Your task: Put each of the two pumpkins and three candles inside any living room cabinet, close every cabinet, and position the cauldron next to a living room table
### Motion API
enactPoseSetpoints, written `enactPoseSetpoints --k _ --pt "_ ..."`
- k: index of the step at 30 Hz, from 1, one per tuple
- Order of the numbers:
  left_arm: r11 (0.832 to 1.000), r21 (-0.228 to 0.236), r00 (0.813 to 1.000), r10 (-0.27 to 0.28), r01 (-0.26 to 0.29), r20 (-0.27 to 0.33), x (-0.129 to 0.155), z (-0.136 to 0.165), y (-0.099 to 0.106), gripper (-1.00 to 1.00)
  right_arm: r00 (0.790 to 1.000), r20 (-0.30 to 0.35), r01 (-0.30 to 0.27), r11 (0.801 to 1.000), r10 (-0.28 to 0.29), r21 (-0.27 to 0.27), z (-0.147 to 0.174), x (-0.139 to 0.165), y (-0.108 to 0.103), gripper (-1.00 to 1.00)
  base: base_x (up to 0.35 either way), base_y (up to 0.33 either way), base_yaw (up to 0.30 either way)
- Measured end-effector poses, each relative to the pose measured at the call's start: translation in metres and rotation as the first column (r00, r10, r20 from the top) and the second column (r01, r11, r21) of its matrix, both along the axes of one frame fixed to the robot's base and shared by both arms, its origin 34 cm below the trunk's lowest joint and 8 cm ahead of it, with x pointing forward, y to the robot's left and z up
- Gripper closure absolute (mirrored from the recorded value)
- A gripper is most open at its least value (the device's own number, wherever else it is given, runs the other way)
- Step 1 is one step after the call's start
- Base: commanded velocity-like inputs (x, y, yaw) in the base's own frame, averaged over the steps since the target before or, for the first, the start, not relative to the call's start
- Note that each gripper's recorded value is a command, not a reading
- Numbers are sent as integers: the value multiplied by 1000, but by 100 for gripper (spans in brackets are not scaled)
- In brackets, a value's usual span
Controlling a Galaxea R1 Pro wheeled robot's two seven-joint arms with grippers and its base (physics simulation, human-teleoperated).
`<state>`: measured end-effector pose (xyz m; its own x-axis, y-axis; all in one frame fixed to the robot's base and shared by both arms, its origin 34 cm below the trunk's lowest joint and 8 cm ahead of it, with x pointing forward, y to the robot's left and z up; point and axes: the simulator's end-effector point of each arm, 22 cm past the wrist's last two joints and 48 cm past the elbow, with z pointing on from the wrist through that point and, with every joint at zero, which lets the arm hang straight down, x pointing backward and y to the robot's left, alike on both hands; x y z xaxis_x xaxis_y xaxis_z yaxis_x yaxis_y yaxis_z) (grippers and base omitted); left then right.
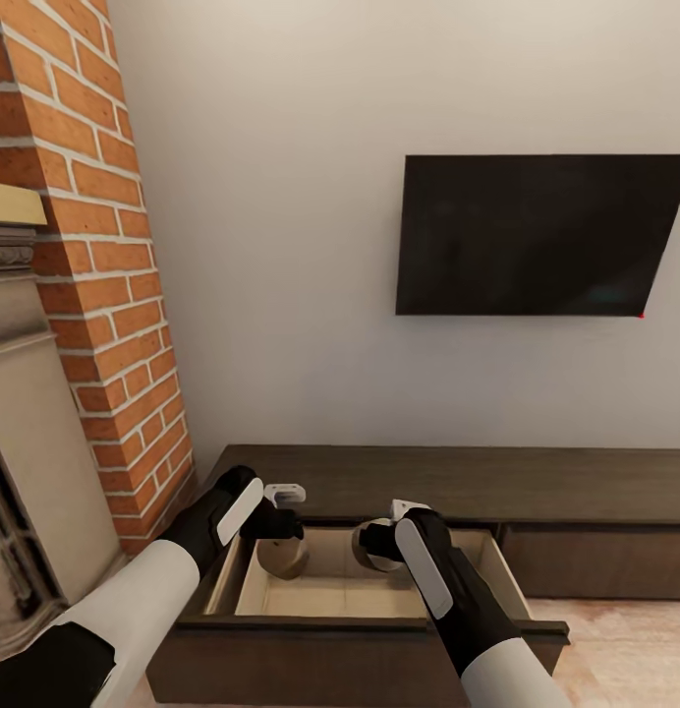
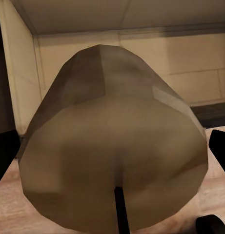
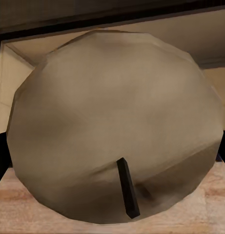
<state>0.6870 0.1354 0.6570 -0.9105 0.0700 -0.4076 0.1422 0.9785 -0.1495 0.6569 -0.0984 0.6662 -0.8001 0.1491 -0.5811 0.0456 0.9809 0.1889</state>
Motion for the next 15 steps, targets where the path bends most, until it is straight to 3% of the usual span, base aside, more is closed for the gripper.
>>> enactPoseSetpoints --k 15 --pt "1000 -1 1000 0 0 1 0 0 0 100 1000 0 0 1000 0 0 0 0 0 100 84 7 0"
